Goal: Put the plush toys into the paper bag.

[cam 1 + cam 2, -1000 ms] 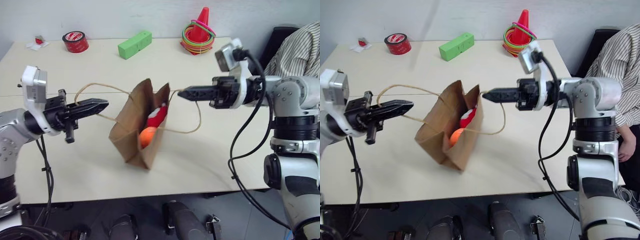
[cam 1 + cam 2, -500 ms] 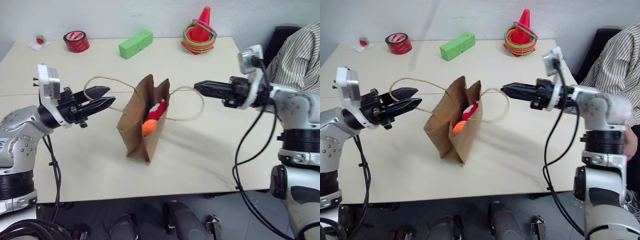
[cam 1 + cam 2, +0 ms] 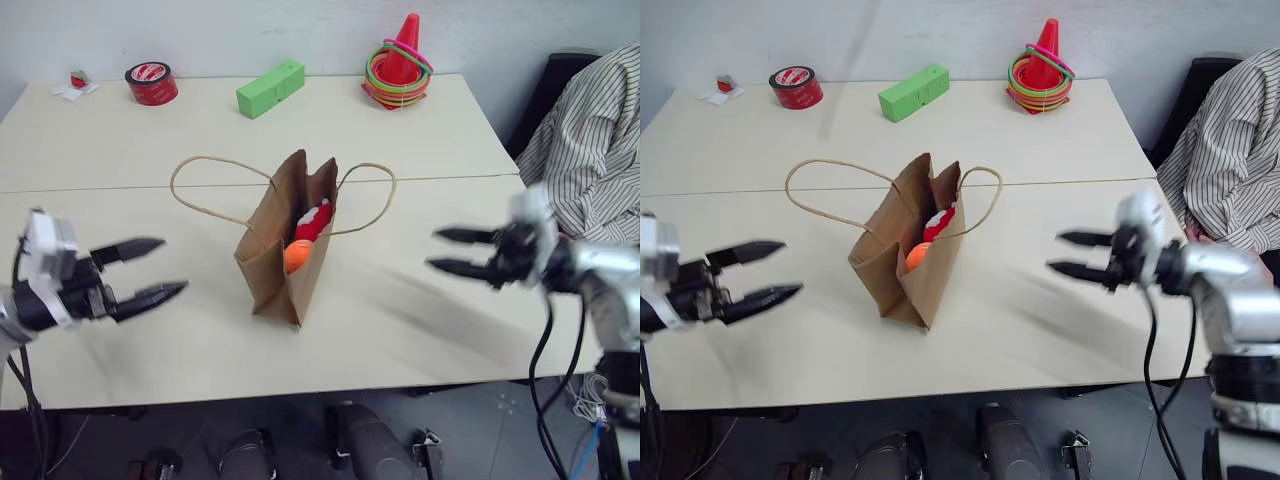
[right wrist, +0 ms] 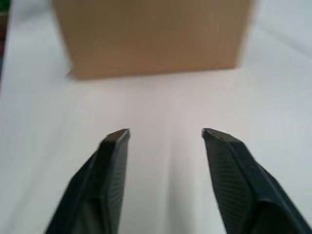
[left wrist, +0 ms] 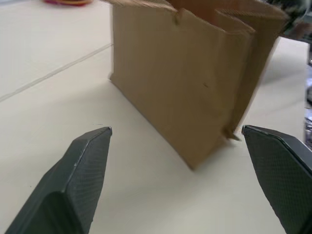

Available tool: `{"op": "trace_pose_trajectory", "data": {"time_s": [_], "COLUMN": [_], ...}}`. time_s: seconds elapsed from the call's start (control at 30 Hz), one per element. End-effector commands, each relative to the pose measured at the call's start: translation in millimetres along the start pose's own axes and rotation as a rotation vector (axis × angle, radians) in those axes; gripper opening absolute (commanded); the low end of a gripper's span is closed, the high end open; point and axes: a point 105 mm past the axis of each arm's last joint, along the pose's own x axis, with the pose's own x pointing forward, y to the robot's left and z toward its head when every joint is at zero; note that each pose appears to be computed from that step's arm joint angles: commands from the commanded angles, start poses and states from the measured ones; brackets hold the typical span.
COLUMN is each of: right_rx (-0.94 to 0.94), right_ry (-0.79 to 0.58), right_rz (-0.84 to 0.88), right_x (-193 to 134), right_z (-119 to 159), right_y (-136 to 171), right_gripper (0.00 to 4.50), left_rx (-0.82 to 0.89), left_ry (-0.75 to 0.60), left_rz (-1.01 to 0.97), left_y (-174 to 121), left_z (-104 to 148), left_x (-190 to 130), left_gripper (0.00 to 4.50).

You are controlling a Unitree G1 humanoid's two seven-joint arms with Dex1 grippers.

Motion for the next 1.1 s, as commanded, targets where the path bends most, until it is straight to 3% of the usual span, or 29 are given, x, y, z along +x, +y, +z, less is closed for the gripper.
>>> {"op": "trace_pose_trajectory", "data": {"time_s": [0.03,0.17,0.4,0.57,0.67,0.93,1.07,1.1], "right_rx": [-0.18,-0.212,-0.276,-0.258,-0.265,-0.24,-0.168,-0.151], "right_ry": [-0.117,-0.184,-0.215,-0.19,-0.184,-0.223,-0.316,-0.33], "right_rz": [0.005,-0.037,0.011,0.021,0.03,-0.018,-0.076,-0.076], "right_x": [45,87,143,156,153,121,71,60], "right_z": [11,20,36,33,30,28,39,41], "right_y": [23,25,26,26,29,27,25,27], "right_gripper": [1.3,0.03,0.03,0.03,0.0,0.0,0.0,0.0], "left_rx": [0.056,0.041,0.053,0.067,0.074,0.016,-0.019,-0.018], "left_ry": [-0.052,-0.125,-0.218,-0.251,-0.279,-0.298,-0.306,-0.292], "left_rz": [-0.013,0.041,0.138,0.218,0.26,0.076,-0.101,-0.136], "left_y": [-24,-33,-32,-17,-5,-3,-6,-7], "left_z": [7,7,6,7,9,11,20,20], "left_x": [23,44,88,104,106,113,105,104], "left_gripper": [4.5,4.5,4.5,4.5,3.9,1.37,0.09,0.02]}}
